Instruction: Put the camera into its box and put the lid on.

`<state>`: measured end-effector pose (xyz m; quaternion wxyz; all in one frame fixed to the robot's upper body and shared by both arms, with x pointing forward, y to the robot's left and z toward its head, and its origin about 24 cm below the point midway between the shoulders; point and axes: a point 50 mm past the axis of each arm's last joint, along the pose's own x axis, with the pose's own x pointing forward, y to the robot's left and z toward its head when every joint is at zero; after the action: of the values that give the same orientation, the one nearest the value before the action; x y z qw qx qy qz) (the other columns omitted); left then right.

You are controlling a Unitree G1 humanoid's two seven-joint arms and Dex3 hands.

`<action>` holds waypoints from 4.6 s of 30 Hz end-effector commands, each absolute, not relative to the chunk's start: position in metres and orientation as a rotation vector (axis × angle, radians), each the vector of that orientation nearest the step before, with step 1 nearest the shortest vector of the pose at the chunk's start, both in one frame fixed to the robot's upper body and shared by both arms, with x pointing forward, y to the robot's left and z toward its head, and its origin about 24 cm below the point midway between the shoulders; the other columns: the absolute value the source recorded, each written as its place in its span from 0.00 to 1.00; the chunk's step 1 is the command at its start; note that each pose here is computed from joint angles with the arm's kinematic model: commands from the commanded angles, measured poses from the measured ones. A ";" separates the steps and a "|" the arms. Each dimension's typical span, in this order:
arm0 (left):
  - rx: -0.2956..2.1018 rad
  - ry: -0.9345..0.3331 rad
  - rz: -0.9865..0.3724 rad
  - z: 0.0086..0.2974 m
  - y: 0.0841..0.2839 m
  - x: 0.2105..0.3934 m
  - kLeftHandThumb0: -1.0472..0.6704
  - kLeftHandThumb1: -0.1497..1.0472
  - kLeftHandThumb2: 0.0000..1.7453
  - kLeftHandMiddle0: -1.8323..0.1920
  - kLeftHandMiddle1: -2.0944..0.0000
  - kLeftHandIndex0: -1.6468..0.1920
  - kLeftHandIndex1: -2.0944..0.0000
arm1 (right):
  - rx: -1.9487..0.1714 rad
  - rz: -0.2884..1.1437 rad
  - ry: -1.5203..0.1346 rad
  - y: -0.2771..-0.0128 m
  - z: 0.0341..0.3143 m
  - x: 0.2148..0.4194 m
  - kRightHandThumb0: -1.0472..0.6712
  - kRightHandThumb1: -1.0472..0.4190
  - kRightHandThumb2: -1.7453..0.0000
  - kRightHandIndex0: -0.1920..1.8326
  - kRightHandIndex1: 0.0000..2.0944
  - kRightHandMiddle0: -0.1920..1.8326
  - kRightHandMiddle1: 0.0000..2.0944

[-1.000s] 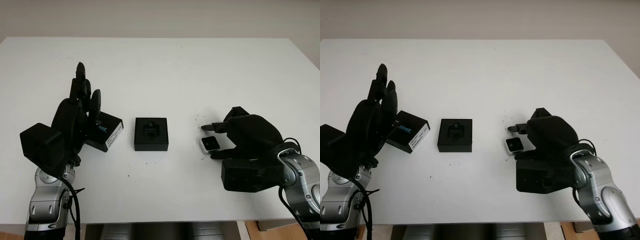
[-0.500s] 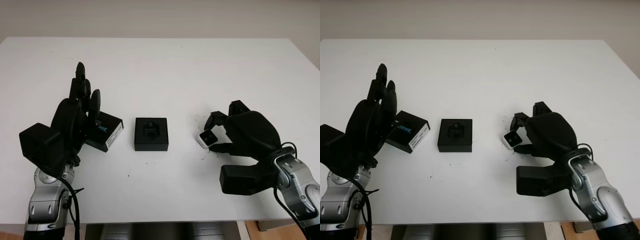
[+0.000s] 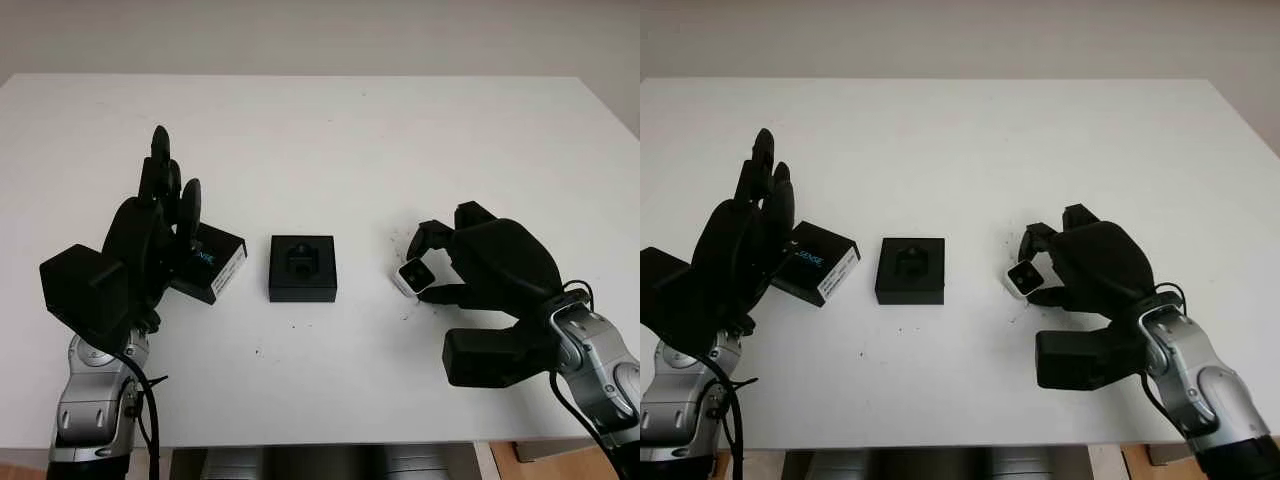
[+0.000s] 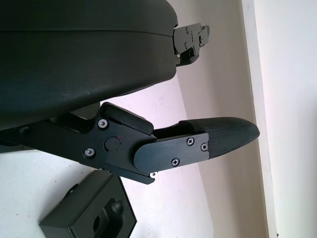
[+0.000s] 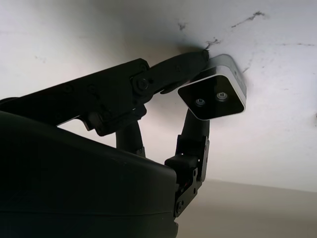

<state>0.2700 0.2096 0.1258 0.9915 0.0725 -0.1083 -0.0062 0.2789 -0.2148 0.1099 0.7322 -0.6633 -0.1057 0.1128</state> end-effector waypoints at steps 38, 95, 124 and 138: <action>0.157 -0.237 -0.021 0.134 0.209 0.269 0.16 1.00 0.35 1.00 1.00 1.00 1.00 | -1.527 0.416 -0.352 -0.216 0.179 0.298 0.27 0.14 0.97 0.15 0.35 0.29 0.08; 0.147 -0.214 -0.002 0.130 0.206 0.262 0.15 1.00 0.34 1.00 1.00 1.00 1.00 | -1.718 0.728 -0.730 -0.204 0.156 0.328 0.37 0.14 0.97 0.24 0.53 0.36 0.28; 0.154 -0.207 0.007 0.130 0.206 0.260 0.15 1.00 0.34 1.00 1.00 1.00 1.00 | -1.716 0.716 -0.755 -0.203 0.145 0.335 0.42 0.07 0.97 0.25 0.75 0.34 0.53; 0.148 -0.212 0.004 0.131 0.206 0.262 0.15 1.00 0.34 1.00 1.00 1.00 1.00 | -1.756 0.709 -0.743 -0.207 0.143 0.337 0.40 0.10 0.97 0.19 0.95 0.34 0.60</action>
<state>0.2635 0.2058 0.1279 0.9924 0.0725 -0.0991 0.0030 0.3355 -0.2034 0.1420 0.5316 -0.7260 -0.3187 0.2979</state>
